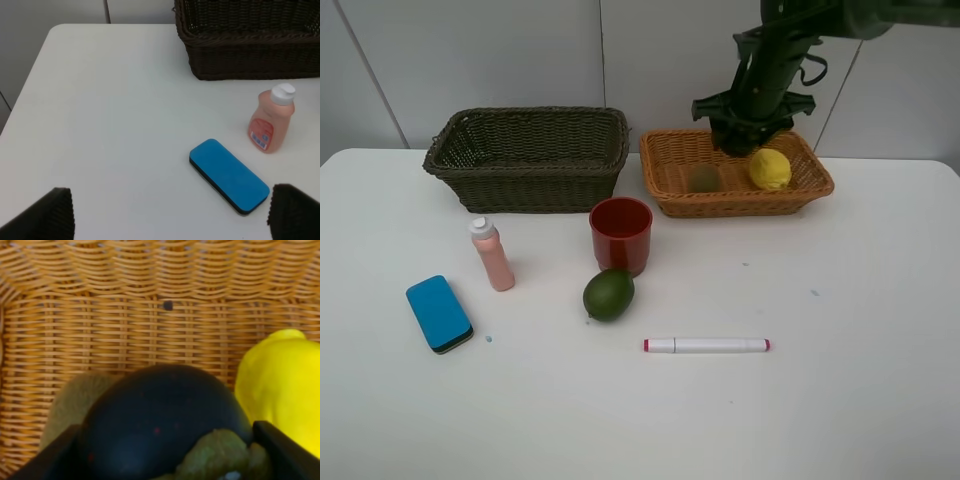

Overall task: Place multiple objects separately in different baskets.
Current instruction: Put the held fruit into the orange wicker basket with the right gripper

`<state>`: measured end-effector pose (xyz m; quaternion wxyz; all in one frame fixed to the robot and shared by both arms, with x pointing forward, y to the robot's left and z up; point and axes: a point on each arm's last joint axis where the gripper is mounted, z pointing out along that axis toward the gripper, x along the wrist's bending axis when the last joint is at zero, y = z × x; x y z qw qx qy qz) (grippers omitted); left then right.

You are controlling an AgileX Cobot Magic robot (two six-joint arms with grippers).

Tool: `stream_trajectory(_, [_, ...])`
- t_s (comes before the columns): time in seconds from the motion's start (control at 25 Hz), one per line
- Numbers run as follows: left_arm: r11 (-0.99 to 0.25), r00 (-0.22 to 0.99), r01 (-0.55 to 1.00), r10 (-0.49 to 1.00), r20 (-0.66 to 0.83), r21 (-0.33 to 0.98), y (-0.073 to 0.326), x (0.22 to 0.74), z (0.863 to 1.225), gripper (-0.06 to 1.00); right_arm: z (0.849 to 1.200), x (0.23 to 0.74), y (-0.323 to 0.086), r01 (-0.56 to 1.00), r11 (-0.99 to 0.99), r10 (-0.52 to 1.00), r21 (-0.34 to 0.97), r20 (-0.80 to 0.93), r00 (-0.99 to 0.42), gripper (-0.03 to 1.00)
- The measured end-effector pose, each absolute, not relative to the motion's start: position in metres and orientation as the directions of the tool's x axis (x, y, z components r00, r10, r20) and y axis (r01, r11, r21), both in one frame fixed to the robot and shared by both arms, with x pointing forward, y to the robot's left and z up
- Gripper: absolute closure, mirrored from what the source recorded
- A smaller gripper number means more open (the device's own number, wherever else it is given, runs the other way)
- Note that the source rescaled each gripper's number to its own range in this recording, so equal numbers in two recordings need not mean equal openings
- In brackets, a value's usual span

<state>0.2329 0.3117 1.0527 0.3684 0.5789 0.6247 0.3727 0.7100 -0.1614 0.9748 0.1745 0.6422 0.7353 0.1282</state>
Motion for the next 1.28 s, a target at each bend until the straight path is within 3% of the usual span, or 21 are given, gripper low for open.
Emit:
stream_trajectory(0.84, [0.052,-0.058,0.449,0.998,-0.029,0.892,0.312,0.233,1.053,-0.06,0.959,0.709,-0.161,0.925,0.149,0.988,0.350,-0.098,-0.122,0.31])
stream_trajectory(0.96, [0.052,-0.058,0.449,0.998,-0.029,0.892,0.312,0.233,1.053,-0.06,0.959,0.708,-0.161,0.924,0.162,0.985,0.347,-0.106,-0.133,0.07])
stream_trajectory(1.0, [0.052,-0.058,0.449,0.998,-0.029,0.892,0.312,0.233,1.053,-0.06,0.959,0.708,-0.161,0.924,0.163,0.985,0.346,-0.107,-0.134,0.04])
stream_trajectory(1.28, [0.052,-0.058,0.449,0.998,-0.029,0.892,0.312,0.233,1.053,-0.06,0.959,0.707,-0.161,0.930,0.161,0.985,0.330,-0.107,-0.133,-0.03])
